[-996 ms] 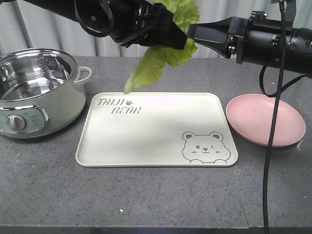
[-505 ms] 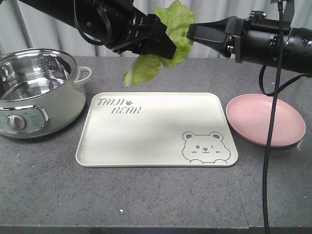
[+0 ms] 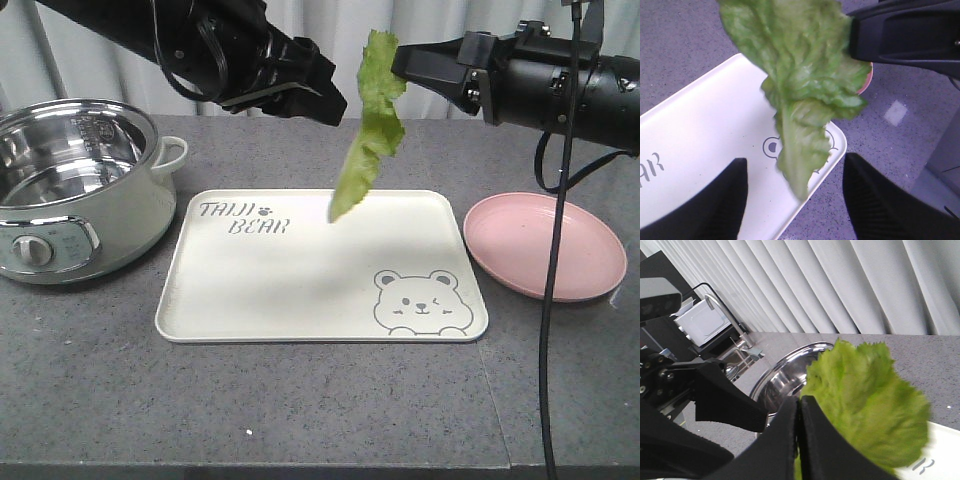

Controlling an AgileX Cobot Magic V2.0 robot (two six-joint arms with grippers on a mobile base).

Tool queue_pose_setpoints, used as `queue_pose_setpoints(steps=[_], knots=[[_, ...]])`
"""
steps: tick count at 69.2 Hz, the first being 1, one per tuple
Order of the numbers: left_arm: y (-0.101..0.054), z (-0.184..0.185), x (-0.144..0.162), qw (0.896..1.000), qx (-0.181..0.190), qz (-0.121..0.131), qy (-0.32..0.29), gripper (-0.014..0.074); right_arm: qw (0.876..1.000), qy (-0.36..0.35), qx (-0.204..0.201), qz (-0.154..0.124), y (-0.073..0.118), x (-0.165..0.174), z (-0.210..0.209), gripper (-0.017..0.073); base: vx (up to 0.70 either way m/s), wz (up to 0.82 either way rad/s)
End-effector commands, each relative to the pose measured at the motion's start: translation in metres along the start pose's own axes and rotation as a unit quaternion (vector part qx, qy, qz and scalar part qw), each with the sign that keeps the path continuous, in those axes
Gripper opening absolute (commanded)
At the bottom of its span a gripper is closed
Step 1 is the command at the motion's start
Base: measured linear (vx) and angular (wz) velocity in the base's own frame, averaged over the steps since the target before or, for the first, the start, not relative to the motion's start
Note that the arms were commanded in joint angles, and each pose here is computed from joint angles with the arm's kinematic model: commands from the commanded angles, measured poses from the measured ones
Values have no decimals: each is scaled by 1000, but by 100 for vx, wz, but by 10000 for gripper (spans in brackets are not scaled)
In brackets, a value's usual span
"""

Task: Transfer vegetables to tray and serve
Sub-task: 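Carry the lettuce with the right gripper over the pink plate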

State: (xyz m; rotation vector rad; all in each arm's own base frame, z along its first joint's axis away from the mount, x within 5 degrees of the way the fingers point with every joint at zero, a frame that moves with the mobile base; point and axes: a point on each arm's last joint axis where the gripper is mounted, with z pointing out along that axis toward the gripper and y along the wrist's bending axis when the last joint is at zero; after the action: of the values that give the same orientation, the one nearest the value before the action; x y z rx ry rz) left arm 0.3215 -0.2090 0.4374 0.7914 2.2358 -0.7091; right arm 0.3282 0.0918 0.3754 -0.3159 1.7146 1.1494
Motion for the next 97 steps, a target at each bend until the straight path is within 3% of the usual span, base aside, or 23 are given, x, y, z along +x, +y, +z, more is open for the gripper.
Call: queue_pose_setpoints(steps=[1, 11, 31, 47, 58, 82, 97], knots=[[-14, -28, -12, 998, 7, 5, -65, 419, 997, -69, -30, 8, 22, -24, -8, -6, 0, 0], [-13, -28, -12, 998, 3, 7, -63, 419, 997, -83, -7, 8, 11, -30, -17, -6, 0, 0], [-4, -28, -8, 998, -50, 22, -39, 419, 989, -134, 51, 29, -29, -56, -78, -6, 0, 0], [8, -29, -2, 993, -113, 27, -7, 419, 982, -127, 136, 15, -55, -59, -111, -6, 0, 0], [16, -30, 3, 988, -154, 19, 23, 419, 975, -111, 192, 21, -70, -55, -115, -6, 0, 0], [20, -32, 6, 982, -181, 24, 40, 419, 971, -64, 204, 112, -145, -18, -98, -6, 0, 0], [20, -32, 6, 982, -181, 24, 40, 419, 963, -36, 217, 155, -176, 4, -92, -6, 0, 0]])
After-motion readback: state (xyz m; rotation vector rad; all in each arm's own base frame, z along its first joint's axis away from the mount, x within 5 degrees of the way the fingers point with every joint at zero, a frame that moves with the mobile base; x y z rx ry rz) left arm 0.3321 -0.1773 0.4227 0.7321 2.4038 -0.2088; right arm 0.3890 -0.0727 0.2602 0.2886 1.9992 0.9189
